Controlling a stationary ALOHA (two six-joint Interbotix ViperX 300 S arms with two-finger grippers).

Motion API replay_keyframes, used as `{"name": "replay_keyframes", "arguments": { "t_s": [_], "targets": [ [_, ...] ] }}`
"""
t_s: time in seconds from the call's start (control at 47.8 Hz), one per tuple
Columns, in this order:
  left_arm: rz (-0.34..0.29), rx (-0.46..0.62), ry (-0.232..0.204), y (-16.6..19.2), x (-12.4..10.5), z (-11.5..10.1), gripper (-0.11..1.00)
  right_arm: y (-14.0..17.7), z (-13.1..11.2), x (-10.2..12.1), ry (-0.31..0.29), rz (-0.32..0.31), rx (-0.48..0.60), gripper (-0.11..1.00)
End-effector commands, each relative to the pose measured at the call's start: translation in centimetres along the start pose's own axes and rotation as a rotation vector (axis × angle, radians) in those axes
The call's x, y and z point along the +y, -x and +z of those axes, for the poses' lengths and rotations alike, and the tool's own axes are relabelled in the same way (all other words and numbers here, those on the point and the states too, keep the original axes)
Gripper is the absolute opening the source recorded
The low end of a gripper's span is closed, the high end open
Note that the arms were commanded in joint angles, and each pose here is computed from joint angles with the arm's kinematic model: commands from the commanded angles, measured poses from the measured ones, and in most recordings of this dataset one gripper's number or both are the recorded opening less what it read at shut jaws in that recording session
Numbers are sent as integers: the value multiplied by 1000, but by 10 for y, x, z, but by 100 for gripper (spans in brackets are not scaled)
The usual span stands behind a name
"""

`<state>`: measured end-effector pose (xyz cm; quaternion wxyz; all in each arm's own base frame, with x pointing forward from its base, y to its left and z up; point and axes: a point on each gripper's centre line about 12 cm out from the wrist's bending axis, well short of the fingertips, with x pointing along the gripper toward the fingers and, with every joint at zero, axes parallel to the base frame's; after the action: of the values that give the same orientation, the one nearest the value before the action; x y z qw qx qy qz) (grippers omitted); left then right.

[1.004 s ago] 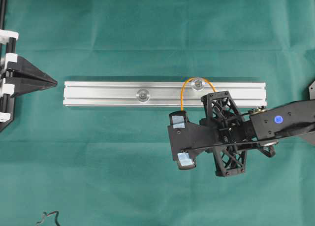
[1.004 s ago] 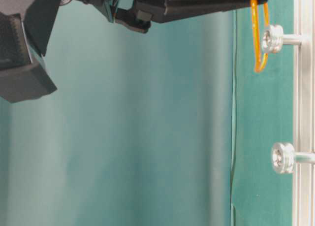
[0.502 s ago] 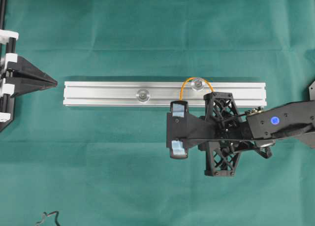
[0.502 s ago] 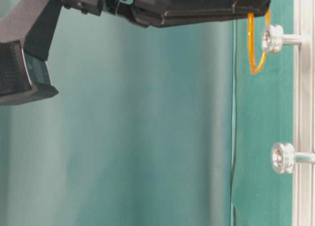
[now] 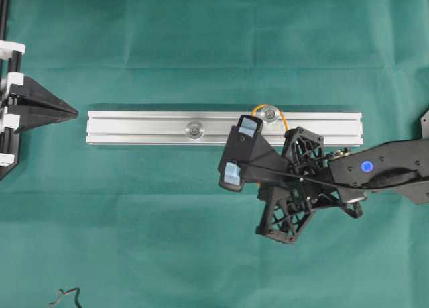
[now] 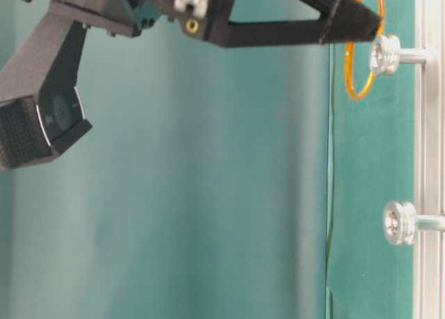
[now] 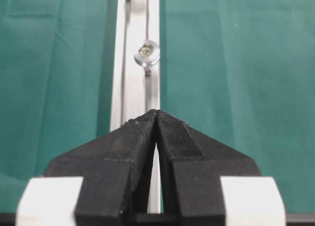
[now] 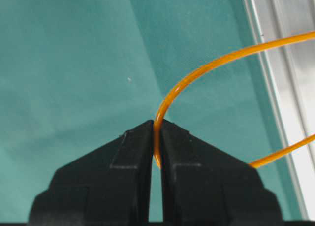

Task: Hook the rubber onto the shaft.
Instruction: 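Rotate the right gripper and pull the ring toward the left-hand knob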

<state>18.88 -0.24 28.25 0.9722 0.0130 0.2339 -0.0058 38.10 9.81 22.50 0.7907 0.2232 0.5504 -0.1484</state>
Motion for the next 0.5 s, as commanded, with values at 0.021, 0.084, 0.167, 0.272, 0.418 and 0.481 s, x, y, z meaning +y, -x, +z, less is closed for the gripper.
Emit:
{"name": "replay_keyframes", "arguments": {
  "t_s": [0.021, 0.084, 0.167, 0.272, 0.418, 0.481],
  "targets": [
    [0, -29, -5, 3, 0, 12, 0, 12, 7, 9, -53, 39, -29, 6],
    [-1, -29, -4, 3, 0, 12, 0, 12, 8, 11, -89, 43, -31, 6],
    [-1, -29, -4, 3, 0, 12, 0, 12, 9, 12, -151, 45, -31, 6],
    [-1, -29, -4, 3, 0, 12, 0, 11, 10, 13, -220, 42, -26, 6],
    [-1, -29, -4, 3, 0, 12, 0, 12, 11, 14, -299, 46, -28, 6],
    [0, -29, -3, 3, 0, 12, 0, 12, 12, 14, -333, 47, -27, 6]
  ]
}}
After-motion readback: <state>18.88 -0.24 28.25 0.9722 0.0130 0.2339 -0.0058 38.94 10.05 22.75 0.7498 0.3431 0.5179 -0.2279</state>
